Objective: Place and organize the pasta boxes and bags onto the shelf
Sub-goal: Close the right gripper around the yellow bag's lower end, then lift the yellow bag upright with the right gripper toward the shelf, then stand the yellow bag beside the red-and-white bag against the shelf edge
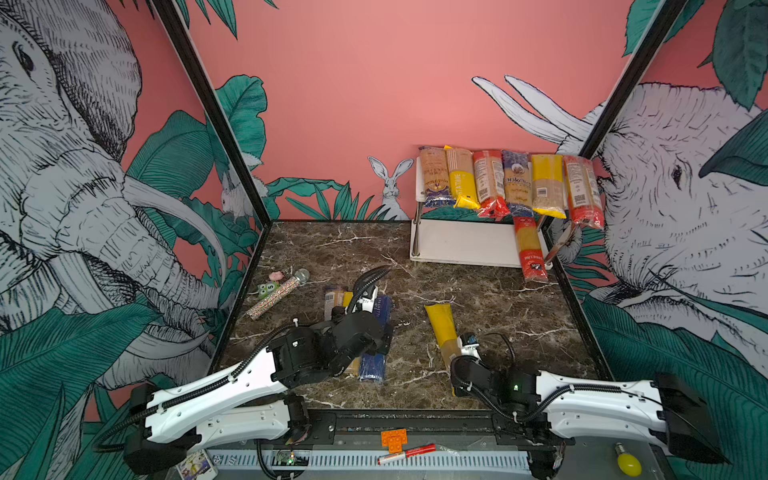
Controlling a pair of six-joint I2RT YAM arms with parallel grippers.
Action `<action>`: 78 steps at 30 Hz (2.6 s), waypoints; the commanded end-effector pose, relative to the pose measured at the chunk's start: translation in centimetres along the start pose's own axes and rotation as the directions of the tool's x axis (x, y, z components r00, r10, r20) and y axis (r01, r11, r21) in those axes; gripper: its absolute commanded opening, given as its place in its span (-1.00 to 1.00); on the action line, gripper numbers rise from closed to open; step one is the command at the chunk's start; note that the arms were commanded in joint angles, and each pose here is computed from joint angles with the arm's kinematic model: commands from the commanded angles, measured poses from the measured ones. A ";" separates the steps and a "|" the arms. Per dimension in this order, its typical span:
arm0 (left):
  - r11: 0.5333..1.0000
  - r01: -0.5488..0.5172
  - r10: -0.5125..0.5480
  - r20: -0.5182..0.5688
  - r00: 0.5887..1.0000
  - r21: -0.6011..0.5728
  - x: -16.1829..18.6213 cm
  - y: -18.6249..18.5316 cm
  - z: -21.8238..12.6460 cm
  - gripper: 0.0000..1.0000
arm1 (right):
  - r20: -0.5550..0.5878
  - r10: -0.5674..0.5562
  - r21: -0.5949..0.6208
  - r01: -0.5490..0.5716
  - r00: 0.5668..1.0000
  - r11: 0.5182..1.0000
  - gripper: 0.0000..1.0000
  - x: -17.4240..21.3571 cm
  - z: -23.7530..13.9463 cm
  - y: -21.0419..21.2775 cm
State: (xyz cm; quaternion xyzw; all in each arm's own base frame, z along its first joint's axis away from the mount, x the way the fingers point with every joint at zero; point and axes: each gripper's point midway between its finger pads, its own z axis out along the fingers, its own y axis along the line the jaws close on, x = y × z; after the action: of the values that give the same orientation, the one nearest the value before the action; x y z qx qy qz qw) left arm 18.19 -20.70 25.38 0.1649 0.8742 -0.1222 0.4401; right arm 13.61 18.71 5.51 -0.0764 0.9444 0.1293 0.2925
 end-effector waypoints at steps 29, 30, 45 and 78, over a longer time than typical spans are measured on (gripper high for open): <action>1.000 0.021 -0.021 0.028 0.999 -0.004 -2.0 1.0 0.1 0.99 | 0.281 0.066 -0.028 -0.061 0.957 0.998 -1.00 -9.9 -6.3 -1.0; 1.000 0.021 -0.021 0.031 0.999 -0.005 -2.0 1.1 0.1 0.99 | 0.292 0.064 -0.024 -0.060 0.954 0.998 -1.00 -10.3 -6.6 -1.1; 1.000 0.024 -0.023 0.037 0.999 -0.004 -3.7 1.5 0.8 0.99 | 0.344 0.019 0.100 -0.057 0.939 0.993 -1.00 -16.6 -8.5 -4.7; 0.992 0.124 -0.124 -0.002 0.992 0.001 -9.8 8.4 6.3 0.99 | 0.290 0.134 0.224 -0.203 0.947 0.953 -1.00 -34.7 7.2 -20.2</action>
State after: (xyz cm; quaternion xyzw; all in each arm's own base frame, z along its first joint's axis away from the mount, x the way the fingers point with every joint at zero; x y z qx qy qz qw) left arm 30.92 -16.74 27.35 0.1008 0.8954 -0.1258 0.4150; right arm 46.86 3.90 12.36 0.0743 0.9330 0.0351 0.3503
